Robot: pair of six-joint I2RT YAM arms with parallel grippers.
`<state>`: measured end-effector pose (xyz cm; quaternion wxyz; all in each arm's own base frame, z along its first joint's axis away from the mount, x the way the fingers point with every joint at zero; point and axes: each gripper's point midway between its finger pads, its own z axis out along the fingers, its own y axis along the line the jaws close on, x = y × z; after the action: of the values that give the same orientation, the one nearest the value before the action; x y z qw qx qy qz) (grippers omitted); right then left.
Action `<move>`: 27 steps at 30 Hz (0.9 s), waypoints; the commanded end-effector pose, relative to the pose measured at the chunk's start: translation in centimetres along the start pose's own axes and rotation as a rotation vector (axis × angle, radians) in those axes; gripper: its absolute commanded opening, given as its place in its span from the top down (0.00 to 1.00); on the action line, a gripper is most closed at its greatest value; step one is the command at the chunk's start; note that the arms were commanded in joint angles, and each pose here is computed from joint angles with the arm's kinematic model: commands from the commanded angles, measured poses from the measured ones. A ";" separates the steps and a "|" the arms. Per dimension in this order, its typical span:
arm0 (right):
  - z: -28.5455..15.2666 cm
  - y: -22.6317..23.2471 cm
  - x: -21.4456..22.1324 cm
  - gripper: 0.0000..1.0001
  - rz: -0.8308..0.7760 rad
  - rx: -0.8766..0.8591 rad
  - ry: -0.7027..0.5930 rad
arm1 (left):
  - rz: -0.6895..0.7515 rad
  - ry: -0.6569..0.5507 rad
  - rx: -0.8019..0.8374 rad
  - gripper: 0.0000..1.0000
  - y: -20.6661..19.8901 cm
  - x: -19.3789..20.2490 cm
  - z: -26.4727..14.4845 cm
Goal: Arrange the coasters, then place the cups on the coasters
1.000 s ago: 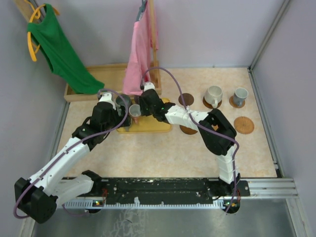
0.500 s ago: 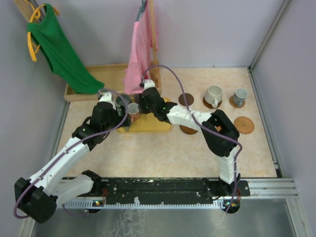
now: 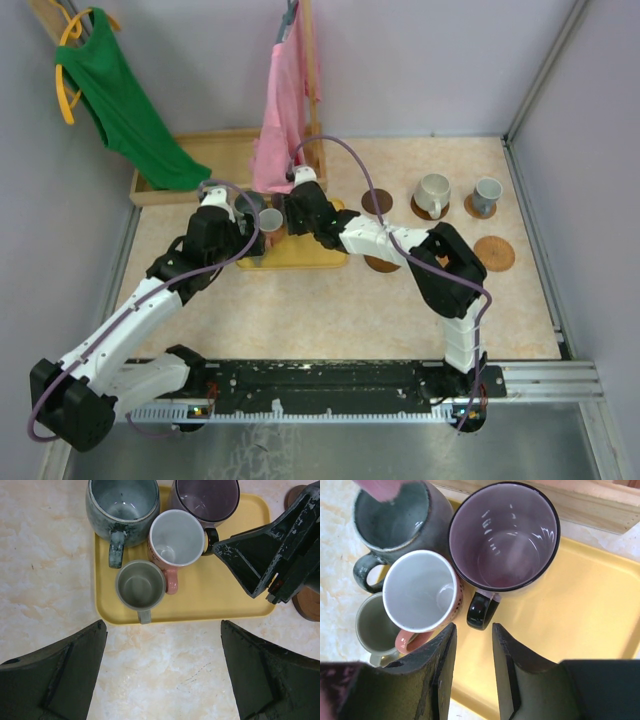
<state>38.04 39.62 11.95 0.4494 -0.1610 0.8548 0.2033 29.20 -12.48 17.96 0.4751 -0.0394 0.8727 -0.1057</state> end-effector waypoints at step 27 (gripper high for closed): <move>3.2 -1.7 -1.1 0.70 0.004 0.093 -0.014 | 0.008 -0.006 -0.008 0.00 0.3 0.0 0.3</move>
<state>39.48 39.87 8.44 0.4268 -0.1631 0.8736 0.1675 29.23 -12.46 17.82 0.4737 -0.0379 0.8738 -0.1035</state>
